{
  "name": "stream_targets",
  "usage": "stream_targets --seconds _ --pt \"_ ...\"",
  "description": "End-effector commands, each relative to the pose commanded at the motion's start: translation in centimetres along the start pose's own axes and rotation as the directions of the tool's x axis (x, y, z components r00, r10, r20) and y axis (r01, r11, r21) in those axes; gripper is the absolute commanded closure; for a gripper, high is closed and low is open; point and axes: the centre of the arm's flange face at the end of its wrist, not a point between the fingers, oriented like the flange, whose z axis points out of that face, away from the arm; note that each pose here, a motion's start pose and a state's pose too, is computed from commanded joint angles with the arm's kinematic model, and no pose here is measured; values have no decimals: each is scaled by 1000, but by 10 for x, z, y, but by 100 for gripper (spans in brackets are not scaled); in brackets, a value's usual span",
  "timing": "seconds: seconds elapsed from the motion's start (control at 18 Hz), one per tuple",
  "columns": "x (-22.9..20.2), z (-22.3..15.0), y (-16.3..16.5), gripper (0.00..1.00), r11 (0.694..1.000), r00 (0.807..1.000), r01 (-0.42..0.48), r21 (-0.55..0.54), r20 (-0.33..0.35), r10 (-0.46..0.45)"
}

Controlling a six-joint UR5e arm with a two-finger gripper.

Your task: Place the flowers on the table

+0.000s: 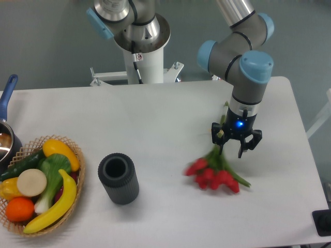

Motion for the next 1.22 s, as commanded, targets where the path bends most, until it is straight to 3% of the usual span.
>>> stream_targets --seconds 0.39,0.56,0.67,0.83,1.11,1.22 --pt "-32 -24 27 0 1000 998 -29 -3 50 29" --pt "-43 -42 38 0 991 988 -130 -18 81 131" --pt "-50 -63 51 0 968 964 -246 -42 89 249" --pt "-55 -79 64 0 910 908 -408 -72 69 413" --pt "-63 -86 80 0 824 835 -539 -173 19 550" --pt "-64 -89 78 0 812 824 -553 -189 20 566"
